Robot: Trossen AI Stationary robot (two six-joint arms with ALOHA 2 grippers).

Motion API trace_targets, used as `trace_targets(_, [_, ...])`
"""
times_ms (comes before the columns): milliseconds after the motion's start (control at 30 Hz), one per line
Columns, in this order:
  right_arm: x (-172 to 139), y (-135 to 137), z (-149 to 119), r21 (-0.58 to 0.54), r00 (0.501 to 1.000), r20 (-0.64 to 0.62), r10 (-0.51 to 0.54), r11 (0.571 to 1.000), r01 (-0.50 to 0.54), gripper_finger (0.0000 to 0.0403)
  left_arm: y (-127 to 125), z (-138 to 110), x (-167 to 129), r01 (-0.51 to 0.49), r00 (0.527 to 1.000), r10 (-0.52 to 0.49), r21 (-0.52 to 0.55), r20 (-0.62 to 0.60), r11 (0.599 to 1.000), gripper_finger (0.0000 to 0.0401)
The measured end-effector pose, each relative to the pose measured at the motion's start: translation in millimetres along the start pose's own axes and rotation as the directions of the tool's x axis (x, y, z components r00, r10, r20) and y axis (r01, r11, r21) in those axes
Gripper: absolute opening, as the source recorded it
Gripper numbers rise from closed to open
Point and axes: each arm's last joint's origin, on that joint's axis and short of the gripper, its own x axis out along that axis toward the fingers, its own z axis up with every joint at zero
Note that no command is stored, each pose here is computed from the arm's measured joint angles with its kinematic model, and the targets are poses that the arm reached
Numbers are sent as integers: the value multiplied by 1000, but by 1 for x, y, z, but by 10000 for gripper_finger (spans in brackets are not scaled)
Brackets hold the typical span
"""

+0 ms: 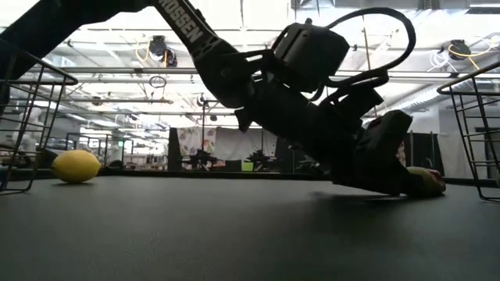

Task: Sort produce into baskets
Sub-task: Put the chili pepper into the left gold wire basket

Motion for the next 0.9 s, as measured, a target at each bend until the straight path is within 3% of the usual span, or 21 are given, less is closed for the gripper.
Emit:
trace_targets(533, [0,0,0,-3,1000,0,0,1000,0,356,1,0,0,-12,1000,12,32,1,999,27])
trace_targets(900, [0,0,0,-3,1000,-2,3,1000,-3,356,-4,23,-23,18,997,-13,57,-75,998,27])
